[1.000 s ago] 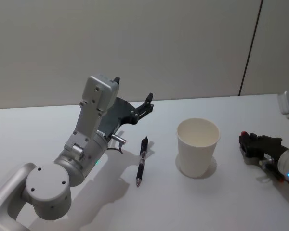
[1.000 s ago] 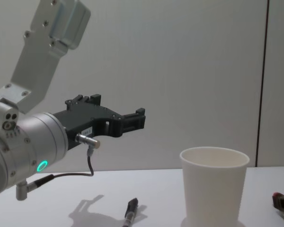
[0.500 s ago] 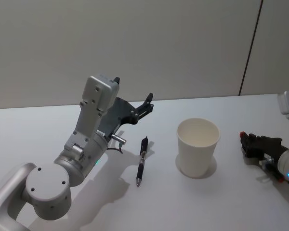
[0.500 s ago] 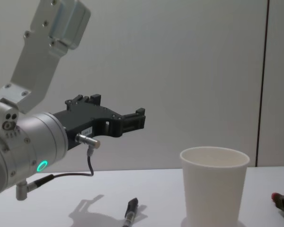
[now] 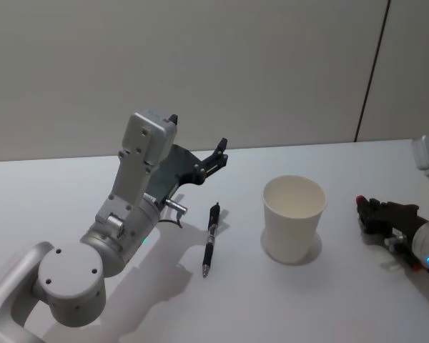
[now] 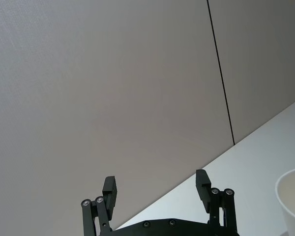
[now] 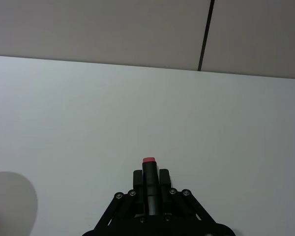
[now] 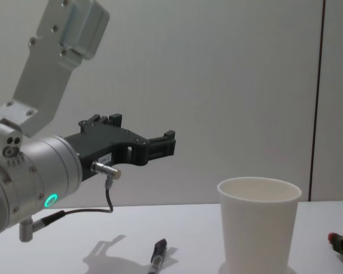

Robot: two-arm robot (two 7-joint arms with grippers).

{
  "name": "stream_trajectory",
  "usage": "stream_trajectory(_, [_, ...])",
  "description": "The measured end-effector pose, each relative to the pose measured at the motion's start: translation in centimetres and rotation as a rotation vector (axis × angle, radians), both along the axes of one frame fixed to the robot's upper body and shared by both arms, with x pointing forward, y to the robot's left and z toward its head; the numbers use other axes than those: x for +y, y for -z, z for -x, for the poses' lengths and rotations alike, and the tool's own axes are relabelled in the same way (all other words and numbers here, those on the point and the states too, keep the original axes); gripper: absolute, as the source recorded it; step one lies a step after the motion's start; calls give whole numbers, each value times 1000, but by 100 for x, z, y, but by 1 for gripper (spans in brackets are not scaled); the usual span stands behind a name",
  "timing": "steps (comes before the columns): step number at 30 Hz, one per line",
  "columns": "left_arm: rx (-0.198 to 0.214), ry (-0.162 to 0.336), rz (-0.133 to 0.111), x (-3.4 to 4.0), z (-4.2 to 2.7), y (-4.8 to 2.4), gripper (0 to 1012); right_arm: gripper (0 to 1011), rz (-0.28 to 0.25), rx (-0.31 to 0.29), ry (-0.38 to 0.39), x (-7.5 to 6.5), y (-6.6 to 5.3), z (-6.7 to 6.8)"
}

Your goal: Place the pen into the pen holder.

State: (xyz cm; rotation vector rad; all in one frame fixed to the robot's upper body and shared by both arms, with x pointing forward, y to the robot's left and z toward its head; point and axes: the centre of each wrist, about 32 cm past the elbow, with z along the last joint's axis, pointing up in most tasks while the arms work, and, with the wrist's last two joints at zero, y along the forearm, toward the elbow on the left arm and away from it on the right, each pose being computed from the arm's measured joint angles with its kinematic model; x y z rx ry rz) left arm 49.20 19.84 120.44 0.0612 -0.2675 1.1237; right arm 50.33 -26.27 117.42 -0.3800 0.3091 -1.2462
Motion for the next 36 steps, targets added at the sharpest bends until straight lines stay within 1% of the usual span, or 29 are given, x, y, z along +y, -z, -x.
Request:
stream_trajectory(11, [0,0,0,0,0,0,1001,185,-1,-1,0,2,1,-2])
stream_trajectory(17, [0,0,0,0,0,0,1001,185,-8,-18,0,22,10,-24])
stream_trajectory(25, [0,0,0,0,0,0,1001,185,-29,-96,11,68,-40,-91])
stream_trajectory(27, [0,0,0,0,0,0,1001,185,-39,-132,17,86,-71,-123])
stream_trajectory(30, [0,0,0,0,0,0,1000,184,-44,-164,21,98,-97,-146])
stream_trajectory(31, [0,0,0,0,0,0,1001,185,-47,-185,24,107,-118,-163])
stream_trajectory(33, [0,0,0,0,0,0,1001,185,-49,-206,27,113,-137,-177])
stream_trajectory(34, [0,0,0,0,0,0,1001,185,-51,-229,31,119,-158,-192])
stream_trajectory(36, [0,0,0,0,0,0,1001,185,-53,-251,33,126,-180,-206])
